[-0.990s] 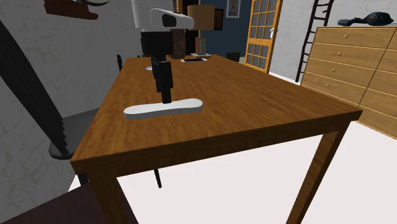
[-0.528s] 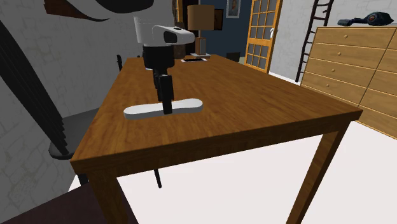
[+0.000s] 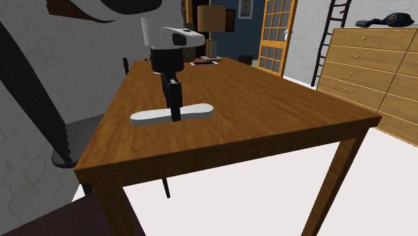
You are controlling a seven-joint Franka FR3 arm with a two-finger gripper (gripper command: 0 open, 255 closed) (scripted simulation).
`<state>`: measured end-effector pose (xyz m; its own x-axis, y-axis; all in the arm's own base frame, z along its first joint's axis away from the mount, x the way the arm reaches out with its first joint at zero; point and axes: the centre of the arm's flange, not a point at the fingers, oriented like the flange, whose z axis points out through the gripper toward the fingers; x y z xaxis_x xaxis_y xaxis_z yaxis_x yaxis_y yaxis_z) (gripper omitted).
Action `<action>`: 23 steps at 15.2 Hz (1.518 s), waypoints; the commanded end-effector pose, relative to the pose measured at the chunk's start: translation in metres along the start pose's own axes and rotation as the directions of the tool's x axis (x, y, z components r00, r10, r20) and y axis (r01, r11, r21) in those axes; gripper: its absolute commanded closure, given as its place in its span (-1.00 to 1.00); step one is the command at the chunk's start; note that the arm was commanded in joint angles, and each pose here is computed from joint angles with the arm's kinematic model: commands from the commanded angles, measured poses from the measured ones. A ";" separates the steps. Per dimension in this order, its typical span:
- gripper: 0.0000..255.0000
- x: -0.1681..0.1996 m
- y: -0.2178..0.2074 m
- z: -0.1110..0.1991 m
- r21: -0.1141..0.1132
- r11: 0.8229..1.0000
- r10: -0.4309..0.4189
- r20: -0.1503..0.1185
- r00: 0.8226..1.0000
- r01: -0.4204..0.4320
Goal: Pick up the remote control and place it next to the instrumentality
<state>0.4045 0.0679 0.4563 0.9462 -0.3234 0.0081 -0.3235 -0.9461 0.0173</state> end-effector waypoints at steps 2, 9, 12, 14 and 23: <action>1.00 0.000 0.000 0.000 0.000 1.000 0.000 0.000 1.000 0.000; 1.00 0.000 0.000 -0.011 0.000 1.000 0.000 0.000 1.000 0.000; 1.00 0.000 0.000 -0.026 0.000 1.000 0.000 0.000 1.000 0.000; 1.00 0.000 0.001 -0.037 0.000 1.000 0.000 0.000 1.000 0.000; 1.00 0.001 0.001 -0.084 0.000 1.000 0.000 0.000 1.000 0.000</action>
<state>0.4050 0.0680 0.5347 0.9463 -0.3233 0.0082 -0.3234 -0.9461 0.0173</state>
